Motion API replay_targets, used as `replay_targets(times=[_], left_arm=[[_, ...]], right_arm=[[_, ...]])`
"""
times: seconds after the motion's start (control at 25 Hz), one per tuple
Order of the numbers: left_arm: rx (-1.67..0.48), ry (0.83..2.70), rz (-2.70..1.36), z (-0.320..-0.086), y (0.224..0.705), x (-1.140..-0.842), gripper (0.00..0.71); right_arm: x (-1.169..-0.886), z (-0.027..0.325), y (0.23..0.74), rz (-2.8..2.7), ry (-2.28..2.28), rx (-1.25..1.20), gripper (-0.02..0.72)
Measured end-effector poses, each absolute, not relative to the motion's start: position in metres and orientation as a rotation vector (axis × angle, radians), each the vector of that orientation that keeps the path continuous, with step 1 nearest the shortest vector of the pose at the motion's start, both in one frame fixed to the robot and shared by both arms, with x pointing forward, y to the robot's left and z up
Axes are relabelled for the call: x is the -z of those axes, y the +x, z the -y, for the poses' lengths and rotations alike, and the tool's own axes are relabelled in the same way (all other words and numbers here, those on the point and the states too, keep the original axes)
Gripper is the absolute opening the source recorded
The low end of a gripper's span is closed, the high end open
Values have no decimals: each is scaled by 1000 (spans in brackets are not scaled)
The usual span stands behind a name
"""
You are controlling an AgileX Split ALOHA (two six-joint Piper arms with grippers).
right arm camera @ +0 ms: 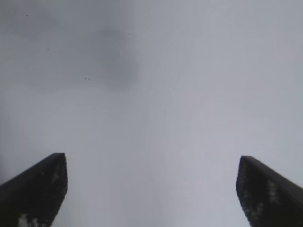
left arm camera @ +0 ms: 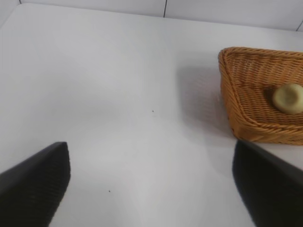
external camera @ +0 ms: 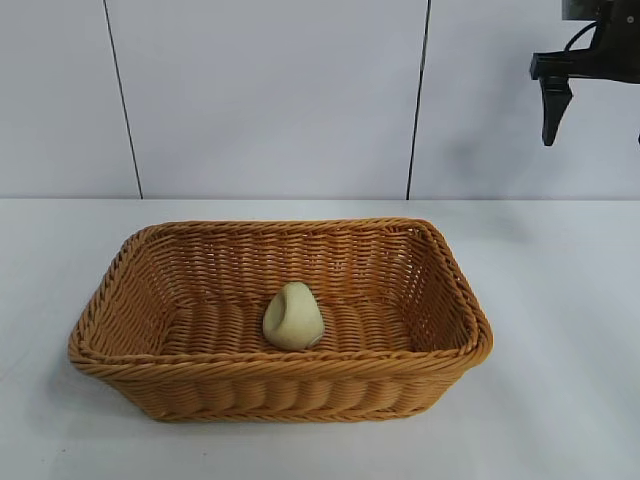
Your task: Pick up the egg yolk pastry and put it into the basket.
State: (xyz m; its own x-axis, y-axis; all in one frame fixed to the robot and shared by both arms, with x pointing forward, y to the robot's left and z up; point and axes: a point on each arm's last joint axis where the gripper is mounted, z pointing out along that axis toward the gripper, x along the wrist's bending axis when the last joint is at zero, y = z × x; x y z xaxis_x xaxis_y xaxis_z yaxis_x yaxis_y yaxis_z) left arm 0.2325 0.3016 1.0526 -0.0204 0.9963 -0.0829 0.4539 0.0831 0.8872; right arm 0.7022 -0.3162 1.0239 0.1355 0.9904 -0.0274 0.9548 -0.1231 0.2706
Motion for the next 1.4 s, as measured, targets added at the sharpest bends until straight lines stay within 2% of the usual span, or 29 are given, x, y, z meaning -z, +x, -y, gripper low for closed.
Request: replay_targets(times=[0.24,0.44,0.72,0.92,1.16,1.4], left_arm=[[-883,1477,-1586,-302,232,-1053,668],[-883,1477,-1586,-302,232,-1053,668],[-883,1477,-1586,-302,232,-1053,668],[-883,1477,-1586,-302,232,-1053,668],[-883,1477,-1586,-302,232,-1053,668],[-883,1477,-1586,-302,232,-1053,668]], right_arm=[[-1032,314,655,-1965,2225,-157,695],[-1041,312,573,-2025,2256,-68,695],[-1055,309,457,-2068,2192,-89,695],[-1057,307,390,-2009,2088,-246,695],[-1041,302,321,-1899,1941,-484,695],[-1051,299,268,-1658,1690,-815,695]])
